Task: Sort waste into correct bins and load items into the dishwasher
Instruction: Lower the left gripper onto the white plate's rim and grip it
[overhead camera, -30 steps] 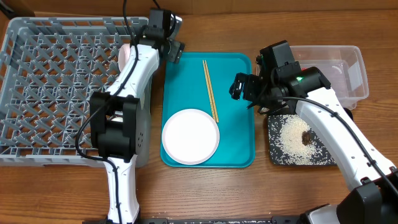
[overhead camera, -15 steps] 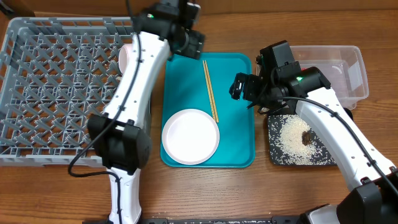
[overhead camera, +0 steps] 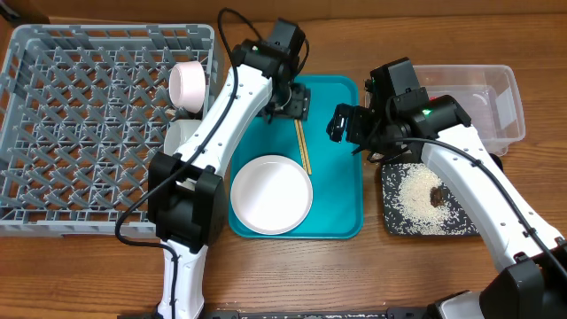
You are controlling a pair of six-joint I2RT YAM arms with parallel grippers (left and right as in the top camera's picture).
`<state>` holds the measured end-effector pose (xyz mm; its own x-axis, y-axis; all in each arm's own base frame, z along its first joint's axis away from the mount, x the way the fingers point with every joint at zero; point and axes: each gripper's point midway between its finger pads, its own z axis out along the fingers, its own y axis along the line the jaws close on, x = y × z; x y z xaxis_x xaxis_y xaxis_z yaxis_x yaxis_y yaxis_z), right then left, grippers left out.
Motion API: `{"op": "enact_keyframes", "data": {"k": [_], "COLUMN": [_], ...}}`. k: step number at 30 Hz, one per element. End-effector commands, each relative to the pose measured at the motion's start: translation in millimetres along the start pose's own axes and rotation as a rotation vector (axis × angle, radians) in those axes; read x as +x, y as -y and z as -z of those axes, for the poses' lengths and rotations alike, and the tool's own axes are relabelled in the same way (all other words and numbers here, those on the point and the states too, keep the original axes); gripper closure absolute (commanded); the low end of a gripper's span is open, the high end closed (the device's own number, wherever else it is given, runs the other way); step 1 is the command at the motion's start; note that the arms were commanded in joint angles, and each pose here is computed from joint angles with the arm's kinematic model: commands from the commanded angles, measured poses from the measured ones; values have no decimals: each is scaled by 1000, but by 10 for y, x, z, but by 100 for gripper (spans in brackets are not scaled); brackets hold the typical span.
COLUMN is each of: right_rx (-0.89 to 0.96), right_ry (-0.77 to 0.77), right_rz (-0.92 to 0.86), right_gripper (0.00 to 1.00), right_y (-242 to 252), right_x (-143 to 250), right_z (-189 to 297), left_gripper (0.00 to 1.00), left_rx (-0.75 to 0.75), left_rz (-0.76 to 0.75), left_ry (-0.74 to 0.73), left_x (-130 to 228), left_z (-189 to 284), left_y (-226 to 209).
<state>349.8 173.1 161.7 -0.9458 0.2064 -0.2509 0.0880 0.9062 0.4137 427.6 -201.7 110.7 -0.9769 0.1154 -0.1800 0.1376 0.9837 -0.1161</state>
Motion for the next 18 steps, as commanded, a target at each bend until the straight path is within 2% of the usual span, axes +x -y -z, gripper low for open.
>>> {"op": "enact_keyframes", "data": {"k": [1,6,13,18], "right_rx": [-16,-16,-16,-16], "right_ry": [41,41,41,41], "right_rz": [14,14,14,14], "right_gripper": [0,0,0,0], "right_y": [-85,-85,-85,-85], "right_x": [-83,-84,-84,-84], "right_z": [113,114,114,114], "left_gripper": [27,32,30,31], "left_rx": [-39,-39,-12,-4], "left_rz": [-27,-242,-547,-626], "left_ry": [-75,-184,-221,-193], "left_x": [172,423,542,549], "left_z": [-64,-44,-322,-623], "left_y": [-96,-152,-239,-328]}}
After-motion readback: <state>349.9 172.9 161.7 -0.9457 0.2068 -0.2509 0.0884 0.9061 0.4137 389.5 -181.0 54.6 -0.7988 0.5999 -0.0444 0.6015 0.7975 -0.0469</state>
